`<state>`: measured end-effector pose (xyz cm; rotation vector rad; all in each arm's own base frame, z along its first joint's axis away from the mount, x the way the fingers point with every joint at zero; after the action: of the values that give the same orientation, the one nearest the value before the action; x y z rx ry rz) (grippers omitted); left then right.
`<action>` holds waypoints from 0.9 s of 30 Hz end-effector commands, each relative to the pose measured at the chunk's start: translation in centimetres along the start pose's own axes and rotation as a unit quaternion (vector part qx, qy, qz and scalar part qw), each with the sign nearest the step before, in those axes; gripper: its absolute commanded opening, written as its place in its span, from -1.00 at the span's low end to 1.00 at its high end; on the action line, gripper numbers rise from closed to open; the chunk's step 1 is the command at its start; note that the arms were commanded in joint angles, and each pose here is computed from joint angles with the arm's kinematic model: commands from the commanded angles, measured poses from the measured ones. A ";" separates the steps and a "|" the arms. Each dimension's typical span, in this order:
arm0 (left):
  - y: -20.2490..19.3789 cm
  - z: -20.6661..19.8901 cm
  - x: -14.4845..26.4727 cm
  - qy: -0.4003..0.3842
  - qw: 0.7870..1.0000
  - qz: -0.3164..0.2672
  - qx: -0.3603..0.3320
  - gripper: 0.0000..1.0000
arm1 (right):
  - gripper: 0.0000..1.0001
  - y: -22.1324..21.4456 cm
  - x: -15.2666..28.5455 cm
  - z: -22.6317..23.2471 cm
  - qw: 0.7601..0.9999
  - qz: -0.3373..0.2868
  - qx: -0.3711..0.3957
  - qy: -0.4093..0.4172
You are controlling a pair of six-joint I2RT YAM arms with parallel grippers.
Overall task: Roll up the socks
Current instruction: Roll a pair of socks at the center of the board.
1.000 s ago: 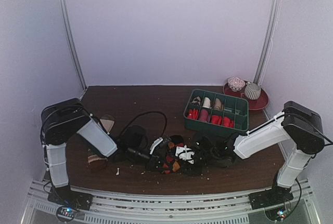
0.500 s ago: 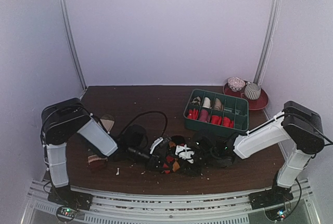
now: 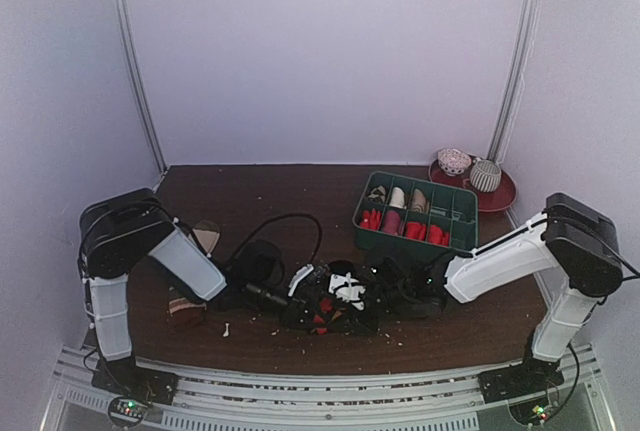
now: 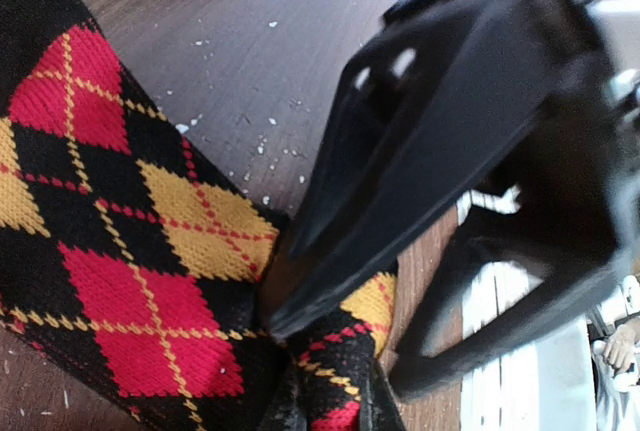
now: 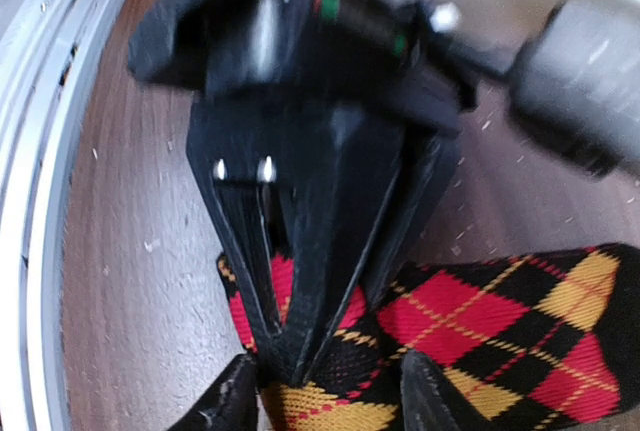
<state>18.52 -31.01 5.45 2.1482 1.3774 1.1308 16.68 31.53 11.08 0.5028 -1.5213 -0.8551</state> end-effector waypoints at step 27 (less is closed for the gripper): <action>1.5 -0.3 3.0 0.164 0.980 -0.039 -0.102 -0.16 | -0.80 -7.4 -1.9 -0.8 0.963 0.120 -0.179 0.161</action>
<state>18.90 -30.93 7.27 1.9941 1.3708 1.2749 18.34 30.56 8.94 0.4381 -1.2580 -0.8880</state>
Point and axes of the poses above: each gripper's point midway between its finger pads, its own x axis back along the fingers, its own z axis along the line the jaws close on, y = z × x, the point moved 10 cm from there along x, back along the fingers, and after that the axes turned 4 degrees about -x, right-handed, at the moved point
